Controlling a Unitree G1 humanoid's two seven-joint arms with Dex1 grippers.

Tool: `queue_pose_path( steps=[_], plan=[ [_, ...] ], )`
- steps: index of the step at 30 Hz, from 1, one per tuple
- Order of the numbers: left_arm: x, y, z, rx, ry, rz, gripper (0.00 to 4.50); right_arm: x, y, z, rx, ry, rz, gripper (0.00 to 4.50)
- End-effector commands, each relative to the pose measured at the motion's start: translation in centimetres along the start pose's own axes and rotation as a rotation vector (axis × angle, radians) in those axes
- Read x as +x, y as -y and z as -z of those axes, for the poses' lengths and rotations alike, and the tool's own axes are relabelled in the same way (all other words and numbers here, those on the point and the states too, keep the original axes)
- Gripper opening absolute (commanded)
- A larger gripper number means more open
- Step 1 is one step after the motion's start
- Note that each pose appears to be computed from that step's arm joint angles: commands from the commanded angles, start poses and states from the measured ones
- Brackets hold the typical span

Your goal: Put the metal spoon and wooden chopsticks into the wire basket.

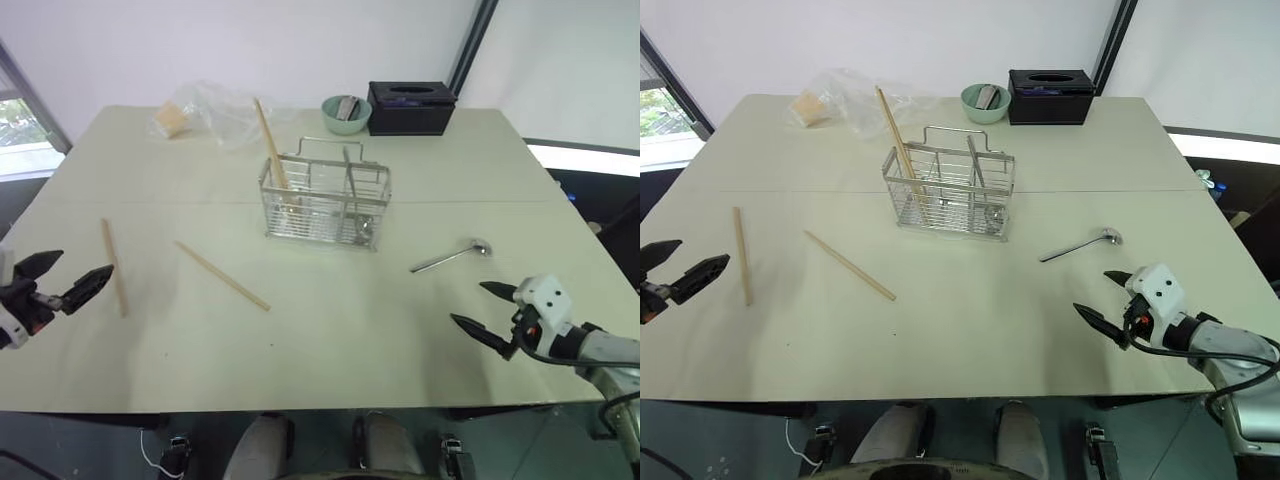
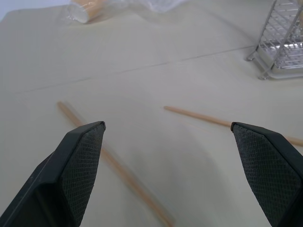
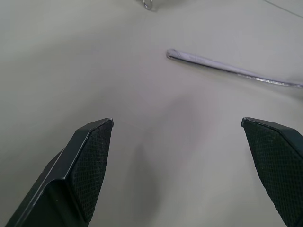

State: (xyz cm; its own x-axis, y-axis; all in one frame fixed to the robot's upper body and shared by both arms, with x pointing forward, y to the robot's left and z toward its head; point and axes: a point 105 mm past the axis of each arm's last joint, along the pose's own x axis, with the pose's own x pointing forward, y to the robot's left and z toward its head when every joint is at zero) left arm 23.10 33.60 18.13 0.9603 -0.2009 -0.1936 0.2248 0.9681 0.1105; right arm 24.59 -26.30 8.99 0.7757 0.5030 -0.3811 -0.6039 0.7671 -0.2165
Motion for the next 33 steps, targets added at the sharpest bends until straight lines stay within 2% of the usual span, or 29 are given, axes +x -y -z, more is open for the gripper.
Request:
queue_pose_path(
  steps=[1,19,25,29,33],
  plan=[
    [0.2,0.1,-1.2,0.047,0.026,0.015,4.5,-0.3,0.5,-1.9,-0.042,0.057,0.025,4.48],
    [1.2,0.9,-2.3,0.072,0.067,0.039,4.5,0.2,1.7,-3.3,-0.133,0.068,0.015,4.48],
    [2.2,4.7,-4.1,0.114,0.092,0.209,4.5,0.7,4.5,-6.0,-0.279,0.073,0.0,4.48],
    [2.5,10.9,-3.3,0.206,0.007,0.529,4.5,1.6,5.8,-8.8,-0.439,0.068,-0.116,4.48],
    [3.1,13.9,-3.8,0.257,-0.005,0.698,4.5,3.0,7.1,-10.0,-0.585,0.011,-0.228,4.48]
  ],
)
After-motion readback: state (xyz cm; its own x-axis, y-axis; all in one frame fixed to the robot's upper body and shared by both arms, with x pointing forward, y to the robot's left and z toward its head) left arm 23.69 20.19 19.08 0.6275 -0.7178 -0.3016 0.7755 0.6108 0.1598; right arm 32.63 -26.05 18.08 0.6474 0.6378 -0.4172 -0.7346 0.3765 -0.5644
